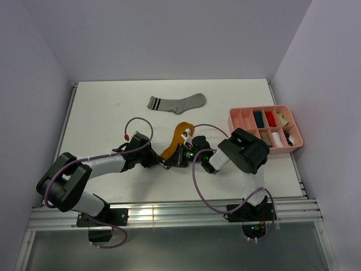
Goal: Roll the socks
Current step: Roll the sock at the center of the board.
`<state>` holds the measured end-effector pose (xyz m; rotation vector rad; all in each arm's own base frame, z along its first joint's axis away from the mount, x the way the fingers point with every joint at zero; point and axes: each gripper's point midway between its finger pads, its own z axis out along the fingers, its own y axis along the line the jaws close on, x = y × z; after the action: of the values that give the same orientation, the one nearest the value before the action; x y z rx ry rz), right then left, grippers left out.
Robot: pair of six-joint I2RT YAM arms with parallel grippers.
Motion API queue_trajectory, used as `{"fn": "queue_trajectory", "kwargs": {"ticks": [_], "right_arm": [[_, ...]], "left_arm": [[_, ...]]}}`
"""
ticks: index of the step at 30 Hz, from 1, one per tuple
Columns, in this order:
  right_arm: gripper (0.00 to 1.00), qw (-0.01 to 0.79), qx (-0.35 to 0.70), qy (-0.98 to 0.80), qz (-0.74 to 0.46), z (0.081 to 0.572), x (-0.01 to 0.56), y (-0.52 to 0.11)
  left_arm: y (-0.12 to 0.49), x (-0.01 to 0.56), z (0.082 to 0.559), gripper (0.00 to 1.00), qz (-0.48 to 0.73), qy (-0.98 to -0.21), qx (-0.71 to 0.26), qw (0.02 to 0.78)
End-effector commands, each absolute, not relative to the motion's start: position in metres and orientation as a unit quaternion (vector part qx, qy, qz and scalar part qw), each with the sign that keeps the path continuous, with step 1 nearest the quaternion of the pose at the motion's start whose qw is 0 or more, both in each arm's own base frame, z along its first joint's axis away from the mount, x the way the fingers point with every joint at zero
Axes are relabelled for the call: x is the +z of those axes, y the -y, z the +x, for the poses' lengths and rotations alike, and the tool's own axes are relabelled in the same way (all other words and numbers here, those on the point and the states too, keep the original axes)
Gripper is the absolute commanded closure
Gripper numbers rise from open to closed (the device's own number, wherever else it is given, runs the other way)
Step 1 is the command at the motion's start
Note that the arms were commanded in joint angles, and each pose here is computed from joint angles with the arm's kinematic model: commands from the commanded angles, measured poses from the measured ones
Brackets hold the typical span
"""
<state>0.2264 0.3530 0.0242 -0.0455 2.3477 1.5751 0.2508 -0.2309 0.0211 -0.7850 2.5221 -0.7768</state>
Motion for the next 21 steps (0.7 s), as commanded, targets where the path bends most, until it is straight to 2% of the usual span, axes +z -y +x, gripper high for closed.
{"fn": "queue_trajectory", "kwargs": {"ticks": [1, 4, 5, 7, 11, 16, 21], "right_arm": [[1.0, 0.134, 0.525, -0.84, -0.009, 0.219, 0.003, -0.342], [1.0, 0.143, 0.524, -0.839, -0.022, 0.222, 0.006, -0.343], [0.98, 0.143, 0.518, -0.843, -0.023, 0.222, 0.005, -0.342], [0.89, 0.171, 0.51, -0.842, -0.045, 0.228, 0.013, -0.342], [0.75, 0.208, 0.476, -0.852, -0.07, 0.236, 0.023, -0.336], [0.57, 0.296, 0.424, -0.848, -0.114, 0.253, 0.053, -0.329], [0.5, 0.401, 0.305, -0.851, -0.15, 0.267, 0.071, -0.32]], "left_arm": [[0.219, -0.002, 0.239, 0.76, -0.278, -0.916, -0.229, 0.173], [0.215, -0.009, 0.234, 0.88, -0.274, -0.927, -0.203, 0.156], [0.219, -0.005, 0.239, 0.95, -0.27, -0.929, -0.202, 0.156], [0.213, -0.002, 0.245, 1.0, -0.26, -0.935, -0.174, 0.167], [0.21, 0.018, 0.259, 1.0, -0.232, -0.95, -0.12, 0.171], [0.206, 0.034, 0.273, 1.0, -0.188, -0.965, -0.067, 0.172], [0.211, 0.029, 0.278, 1.0, -0.15, -0.978, -0.036, 0.139]]}}
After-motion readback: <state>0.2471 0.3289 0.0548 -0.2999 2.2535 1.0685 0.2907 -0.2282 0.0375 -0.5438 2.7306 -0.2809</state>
